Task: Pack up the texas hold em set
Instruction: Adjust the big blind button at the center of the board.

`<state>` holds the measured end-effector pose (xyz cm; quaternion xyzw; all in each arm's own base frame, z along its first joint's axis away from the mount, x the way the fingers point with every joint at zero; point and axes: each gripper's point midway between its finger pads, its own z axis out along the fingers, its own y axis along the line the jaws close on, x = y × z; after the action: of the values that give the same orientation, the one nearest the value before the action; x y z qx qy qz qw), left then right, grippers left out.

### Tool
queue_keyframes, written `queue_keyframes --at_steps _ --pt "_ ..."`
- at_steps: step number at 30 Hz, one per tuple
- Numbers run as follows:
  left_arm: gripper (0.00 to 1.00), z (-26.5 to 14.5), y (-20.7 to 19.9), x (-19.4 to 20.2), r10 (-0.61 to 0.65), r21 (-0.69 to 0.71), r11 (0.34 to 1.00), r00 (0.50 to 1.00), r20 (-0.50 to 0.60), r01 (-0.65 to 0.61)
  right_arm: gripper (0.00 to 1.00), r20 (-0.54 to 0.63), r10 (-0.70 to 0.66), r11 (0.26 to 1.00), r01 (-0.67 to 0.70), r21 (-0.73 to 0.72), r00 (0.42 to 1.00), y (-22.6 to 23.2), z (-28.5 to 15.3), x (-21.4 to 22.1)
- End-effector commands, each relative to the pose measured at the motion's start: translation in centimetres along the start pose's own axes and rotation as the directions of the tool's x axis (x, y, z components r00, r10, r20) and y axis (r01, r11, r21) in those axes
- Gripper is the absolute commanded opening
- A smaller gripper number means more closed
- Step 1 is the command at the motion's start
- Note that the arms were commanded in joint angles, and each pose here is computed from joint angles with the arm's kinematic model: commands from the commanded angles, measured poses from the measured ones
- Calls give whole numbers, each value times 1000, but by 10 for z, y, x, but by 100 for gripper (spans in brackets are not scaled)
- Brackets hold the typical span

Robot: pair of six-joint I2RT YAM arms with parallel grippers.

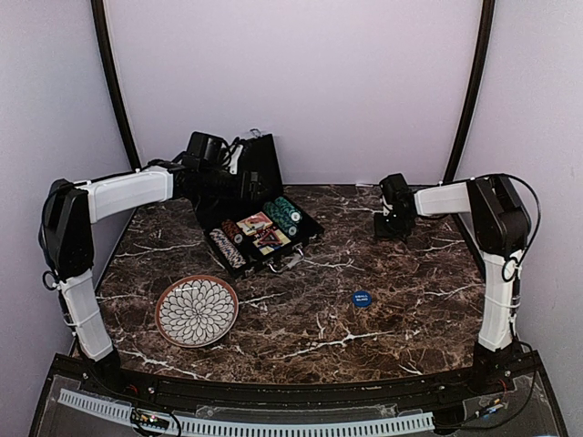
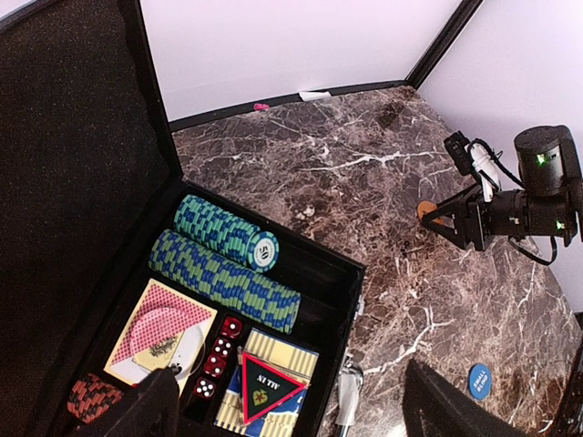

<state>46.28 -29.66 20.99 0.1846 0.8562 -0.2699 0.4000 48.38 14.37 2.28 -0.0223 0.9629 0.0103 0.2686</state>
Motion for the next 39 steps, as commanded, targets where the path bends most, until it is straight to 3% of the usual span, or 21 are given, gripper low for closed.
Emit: queue_keyframes --at_steps 1,7,14,31,39 --pt "87 -23 -12 -18 16 15 1000 998 57 -16 47 -130 -34 999 35 11 991 2 8 43" --pt "87 -25 -12 -17 15 12 1000 998 53 -16 50 -125 -36 999 37 7 992 4 12 36" --pt "87 -24 -11 -14 17 8 1000 999 49 -18 44 -122 -33 999 29 -39 992 12 8 38" --pt "87 -25 -7 -9 28 -12 1000 999 43 -27 42 -56 -104 983 94 -160 993 67 -44 50" --pt "87 -25 -7 -7 29 -11 1000 999 42 -28 61 6 -54 995 54 -81 999 46 -43 17"
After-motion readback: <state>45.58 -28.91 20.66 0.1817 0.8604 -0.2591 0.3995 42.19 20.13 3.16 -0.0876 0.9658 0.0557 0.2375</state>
